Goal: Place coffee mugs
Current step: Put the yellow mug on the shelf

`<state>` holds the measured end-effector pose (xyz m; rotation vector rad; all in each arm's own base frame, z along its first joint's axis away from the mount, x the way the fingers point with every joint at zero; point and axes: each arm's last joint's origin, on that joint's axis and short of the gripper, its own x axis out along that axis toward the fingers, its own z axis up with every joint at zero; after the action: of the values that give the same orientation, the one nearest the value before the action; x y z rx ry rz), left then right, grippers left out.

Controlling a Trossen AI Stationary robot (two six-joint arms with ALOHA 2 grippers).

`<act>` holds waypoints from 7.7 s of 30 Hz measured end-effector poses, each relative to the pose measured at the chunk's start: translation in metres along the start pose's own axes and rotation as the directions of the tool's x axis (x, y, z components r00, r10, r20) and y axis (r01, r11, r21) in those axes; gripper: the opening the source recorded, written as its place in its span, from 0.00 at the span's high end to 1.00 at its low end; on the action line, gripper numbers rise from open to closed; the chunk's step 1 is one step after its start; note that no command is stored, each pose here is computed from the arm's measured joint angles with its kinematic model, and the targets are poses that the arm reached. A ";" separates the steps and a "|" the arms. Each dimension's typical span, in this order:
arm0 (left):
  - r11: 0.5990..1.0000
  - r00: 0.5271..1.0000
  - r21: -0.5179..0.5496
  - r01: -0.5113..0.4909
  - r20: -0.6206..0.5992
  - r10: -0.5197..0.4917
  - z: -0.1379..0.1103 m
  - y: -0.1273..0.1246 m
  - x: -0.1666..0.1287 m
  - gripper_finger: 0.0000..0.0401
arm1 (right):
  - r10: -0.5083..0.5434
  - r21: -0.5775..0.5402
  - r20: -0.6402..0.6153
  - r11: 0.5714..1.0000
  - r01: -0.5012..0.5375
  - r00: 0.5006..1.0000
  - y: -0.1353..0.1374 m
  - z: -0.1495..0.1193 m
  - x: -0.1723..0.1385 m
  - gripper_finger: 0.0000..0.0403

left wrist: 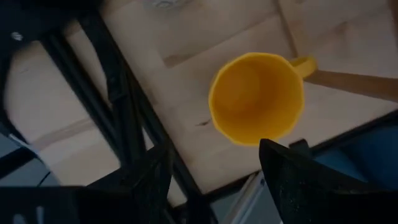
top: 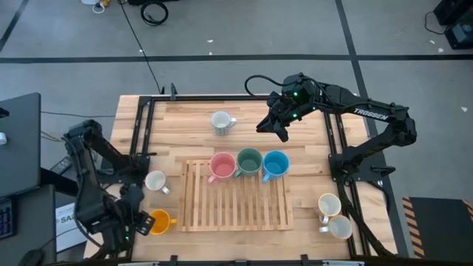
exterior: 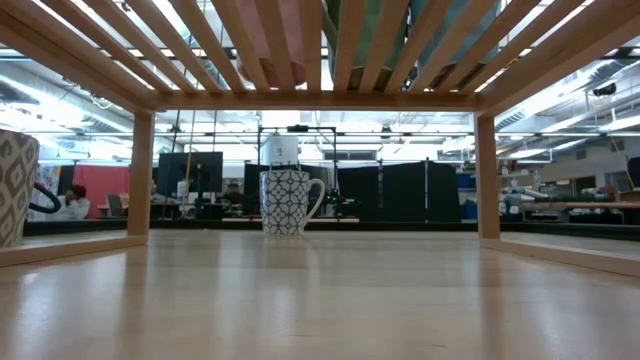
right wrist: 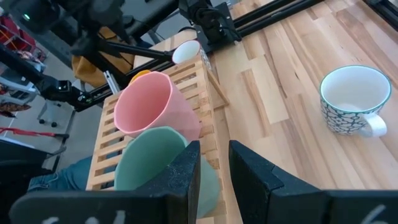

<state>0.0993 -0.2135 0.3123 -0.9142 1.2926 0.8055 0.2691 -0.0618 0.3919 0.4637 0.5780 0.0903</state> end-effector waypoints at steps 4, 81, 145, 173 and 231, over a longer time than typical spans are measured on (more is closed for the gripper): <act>1.000 1.000 -0.007 0.011 -0.011 -0.011 -0.004 -0.001 0.023 0.39 | 0.000 0.004 0.000 1.000 0.000 1.000 0.000 0.000 0.000 0.78; 0.990 0.993 0.114 0.079 -0.096 -0.068 -0.004 0.007 0.092 0.93 | 0.001 0.004 0.002 1.000 -0.001 1.000 0.000 0.000 0.000 0.78; -0.213 0.950 0.946 -0.245 0.189 -0.250 0.247 -0.051 -0.071 0.92 | -0.002 -0.002 0.010 1.000 0.002 1.000 0.000 0.001 0.000 0.78; -0.198 0.975 0.974 -0.114 0.072 -0.208 0.264 -0.074 -0.044 0.91 | -0.002 -0.002 0.009 1.000 0.002 1.000 0.000 0.001 0.000 0.78; -0.114 0.935 0.978 -0.176 0.130 -0.329 0.269 -0.087 -0.047 0.63 | -0.002 -0.002 0.007 1.000 0.002 1.000 0.000 0.001 0.000 0.78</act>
<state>0.2881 -0.0082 0.3799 0.5075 1.0525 -0.3483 0.2693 -0.0619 0.3925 0.4617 0.5714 0.0873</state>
